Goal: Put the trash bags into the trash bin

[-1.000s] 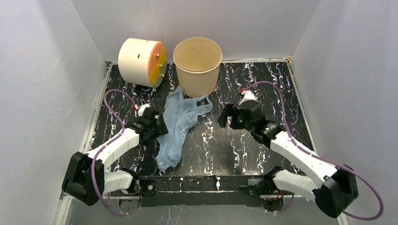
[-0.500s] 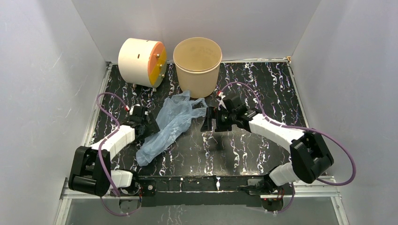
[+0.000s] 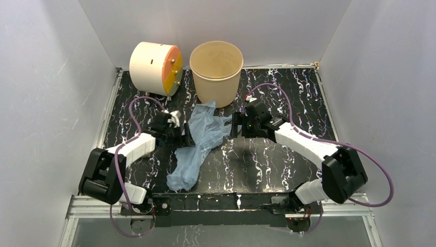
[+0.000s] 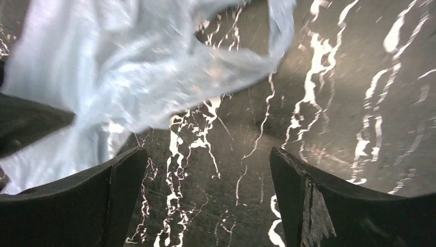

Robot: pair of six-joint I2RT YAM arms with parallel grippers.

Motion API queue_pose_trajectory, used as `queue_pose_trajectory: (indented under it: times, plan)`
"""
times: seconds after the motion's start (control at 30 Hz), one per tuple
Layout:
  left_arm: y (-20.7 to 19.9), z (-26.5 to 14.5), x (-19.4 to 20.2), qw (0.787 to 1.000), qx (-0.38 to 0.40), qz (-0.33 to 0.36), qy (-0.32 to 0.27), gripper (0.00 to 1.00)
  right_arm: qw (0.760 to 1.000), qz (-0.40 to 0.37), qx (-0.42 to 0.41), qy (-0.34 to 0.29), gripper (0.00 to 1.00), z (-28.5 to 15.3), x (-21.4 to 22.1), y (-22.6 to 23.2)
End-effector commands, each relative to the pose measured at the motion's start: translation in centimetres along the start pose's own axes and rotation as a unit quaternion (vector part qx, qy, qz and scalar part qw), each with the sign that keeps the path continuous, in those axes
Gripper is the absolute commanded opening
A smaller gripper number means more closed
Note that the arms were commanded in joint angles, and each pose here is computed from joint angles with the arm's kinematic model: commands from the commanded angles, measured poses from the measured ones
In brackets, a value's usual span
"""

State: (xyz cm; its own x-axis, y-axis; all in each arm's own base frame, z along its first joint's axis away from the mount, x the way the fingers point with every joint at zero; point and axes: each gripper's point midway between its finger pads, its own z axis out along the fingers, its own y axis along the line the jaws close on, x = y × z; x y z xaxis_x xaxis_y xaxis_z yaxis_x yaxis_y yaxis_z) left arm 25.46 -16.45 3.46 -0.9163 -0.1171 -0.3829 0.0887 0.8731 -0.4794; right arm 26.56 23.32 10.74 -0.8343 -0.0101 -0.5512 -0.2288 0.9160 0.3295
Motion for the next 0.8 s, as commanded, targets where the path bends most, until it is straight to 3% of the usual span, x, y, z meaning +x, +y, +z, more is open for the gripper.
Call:
queue_pose_trajectory:
  times: [0.0, 0.1, 0.23, 0.37, 0.53, 0.63, 0.77]
  plan:
    - [-8.2, 0.8, 0.2, 0.987, 0.093, 0.127, 0.017, 0.7, 0.99, -0.075, 0.009, -0.119, 0.99, -3.5, -5.0, -0.1]
    - [-10.5, 2.0, 0.7, 0.982, 0.111, 0.152, 0.024, 0.62, 0.98, -0.078, 0.045, -0.175, 0.99, -5.4, -6.7, -1.5]
    - [-11.8, 2.2, -0.4, 0.982, 0.103, 0.16, 0.0, 0.66, 0.971, -0.095, 0.054, -0.212, 0.99, -6.9, -7.5, -2.1]
    - [-9.2, 1.3, -2.0, 0.989, 0.022, 0.136, -0.05, 0.81, 0.979, -0.075, 0.028, -0.187, 0.99, -6.1, -7.3, -0.9]
    - [-5.1, -1.3, -1.4, 0.988, -0.065, 0.11, -0.083, 0.9, 0.984, -0.026, -0.042, -0.174, 0.99, -3.0, -9.0, 2.9]
    - [-4.6, -3.5, -1.4, 0.987, -0.072, 0.089, -0.11, 0.93, 0.976, -0.019, -0.073, -0.206, 0.99, -1.0, -11.9, 5.1]
    - [-0.3, -7.3, -2.2, 0.969, -0.167, 0.02, -0.179, 0.96, 0.96, 0.005, -0.056, -0.276, 0.99, 1.8, -16.1, 5.7]
